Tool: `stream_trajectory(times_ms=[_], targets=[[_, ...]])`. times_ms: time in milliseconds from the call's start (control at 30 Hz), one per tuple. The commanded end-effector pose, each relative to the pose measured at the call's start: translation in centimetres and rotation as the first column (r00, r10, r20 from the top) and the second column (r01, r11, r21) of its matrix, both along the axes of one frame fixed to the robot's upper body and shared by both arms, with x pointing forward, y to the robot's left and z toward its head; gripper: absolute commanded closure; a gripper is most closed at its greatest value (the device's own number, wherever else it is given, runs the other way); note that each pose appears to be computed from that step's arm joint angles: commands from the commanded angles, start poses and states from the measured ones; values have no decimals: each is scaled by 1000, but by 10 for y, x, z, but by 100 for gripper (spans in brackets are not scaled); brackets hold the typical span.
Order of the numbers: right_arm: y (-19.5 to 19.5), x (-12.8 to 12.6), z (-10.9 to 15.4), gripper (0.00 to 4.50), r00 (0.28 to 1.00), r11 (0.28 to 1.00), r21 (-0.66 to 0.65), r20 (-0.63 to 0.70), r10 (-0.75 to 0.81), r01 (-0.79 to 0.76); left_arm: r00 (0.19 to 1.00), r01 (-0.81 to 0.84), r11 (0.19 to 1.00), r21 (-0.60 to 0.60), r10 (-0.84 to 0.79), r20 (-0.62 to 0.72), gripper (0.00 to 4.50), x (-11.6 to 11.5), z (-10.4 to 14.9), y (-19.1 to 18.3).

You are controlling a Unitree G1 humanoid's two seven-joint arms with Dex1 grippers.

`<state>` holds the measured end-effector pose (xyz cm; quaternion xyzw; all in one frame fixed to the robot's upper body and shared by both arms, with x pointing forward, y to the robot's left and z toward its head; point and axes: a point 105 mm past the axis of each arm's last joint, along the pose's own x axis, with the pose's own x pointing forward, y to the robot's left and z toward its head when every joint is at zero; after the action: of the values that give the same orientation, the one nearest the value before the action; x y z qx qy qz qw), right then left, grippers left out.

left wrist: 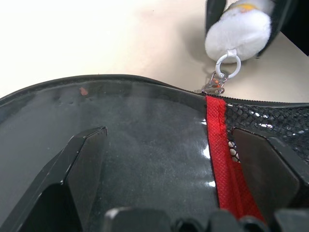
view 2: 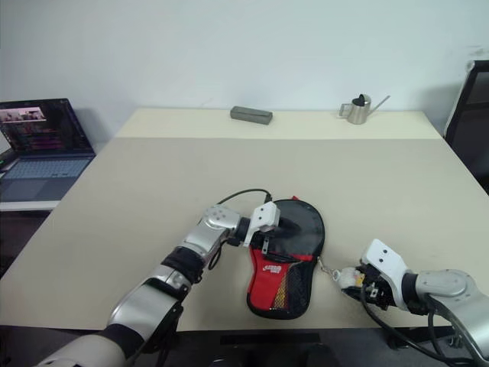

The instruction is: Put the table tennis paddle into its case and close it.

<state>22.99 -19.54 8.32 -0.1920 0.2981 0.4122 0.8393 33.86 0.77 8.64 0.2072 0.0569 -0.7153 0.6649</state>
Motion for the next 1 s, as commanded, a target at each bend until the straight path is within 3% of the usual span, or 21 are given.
stream_trajectory(times_ms=[33,133,233,533,1000], targets=[[-1,-2,12,325,999,999,-16,33,30,-29,997,50,998,38,-48,-54,0,-10,-10,5],[-2,-6,17,386,998,998,-29,29,53,-53,991,102,991,84,-94,-94,0,-18,-19,13],[-2,-7,22,410,997,997,-35,33,75,-73,989,115,986,117,-103,-105,0,-21,-26,19],[7,-26,34,415,984,983,-50,-3,178,-178,986,130,983,128,-114,-123,0,-27,-35,14],[23,-43,16,416,976,975,-44,-41,216,-218,982,136,980,148,-113,-151,0,-32,-48,9]])
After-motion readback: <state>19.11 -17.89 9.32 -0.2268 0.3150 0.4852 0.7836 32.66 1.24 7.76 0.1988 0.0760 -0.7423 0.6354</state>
